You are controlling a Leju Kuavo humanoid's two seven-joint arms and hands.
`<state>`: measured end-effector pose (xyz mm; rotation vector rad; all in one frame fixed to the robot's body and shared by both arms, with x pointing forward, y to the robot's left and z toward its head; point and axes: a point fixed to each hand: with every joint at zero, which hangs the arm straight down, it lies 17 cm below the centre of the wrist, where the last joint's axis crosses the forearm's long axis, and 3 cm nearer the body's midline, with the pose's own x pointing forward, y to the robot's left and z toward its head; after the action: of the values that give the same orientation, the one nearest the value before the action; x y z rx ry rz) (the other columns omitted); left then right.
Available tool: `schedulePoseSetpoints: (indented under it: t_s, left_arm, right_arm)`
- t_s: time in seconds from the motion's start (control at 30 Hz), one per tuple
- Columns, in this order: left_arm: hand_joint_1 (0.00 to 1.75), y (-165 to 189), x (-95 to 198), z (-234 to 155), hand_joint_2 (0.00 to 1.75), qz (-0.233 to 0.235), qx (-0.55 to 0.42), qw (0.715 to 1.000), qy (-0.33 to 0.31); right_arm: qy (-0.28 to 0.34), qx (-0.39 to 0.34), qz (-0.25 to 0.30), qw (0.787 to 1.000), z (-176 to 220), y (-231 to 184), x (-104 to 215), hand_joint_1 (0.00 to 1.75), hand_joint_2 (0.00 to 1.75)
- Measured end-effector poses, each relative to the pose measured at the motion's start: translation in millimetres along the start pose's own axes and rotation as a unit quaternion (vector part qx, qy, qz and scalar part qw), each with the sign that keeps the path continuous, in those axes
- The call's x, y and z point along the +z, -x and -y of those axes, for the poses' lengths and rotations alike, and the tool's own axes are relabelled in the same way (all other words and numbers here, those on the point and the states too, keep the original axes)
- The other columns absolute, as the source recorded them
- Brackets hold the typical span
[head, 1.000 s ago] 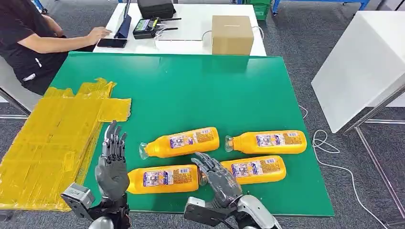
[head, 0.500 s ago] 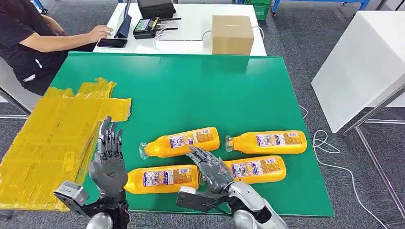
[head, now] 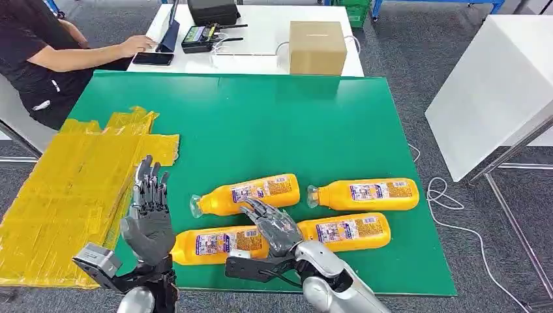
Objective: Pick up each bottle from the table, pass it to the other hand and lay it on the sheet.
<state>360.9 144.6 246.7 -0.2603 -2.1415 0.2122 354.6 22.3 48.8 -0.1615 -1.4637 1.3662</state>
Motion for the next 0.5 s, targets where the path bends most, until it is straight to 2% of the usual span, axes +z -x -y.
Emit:
schedulePoseSetpoints:
  t_s: [0.2, 0.5]
  left_arm:
    - [0.0, 1, -1, -3, 0.0, -0.002, 0.003, 1.0, -0.008]
    - [0.0, 3, -1, -3, 0.0, -0.004, 0.004, 1.0, -0.01]
  right_arm:
    - [-0.029, 0.005, 0.019, 0.999, -16, -16, -5, 0.0, 1.75]
    - [-0.043, 0.011, 0.021, 0.999, -26, -18, -7, 0.0, 1.75]
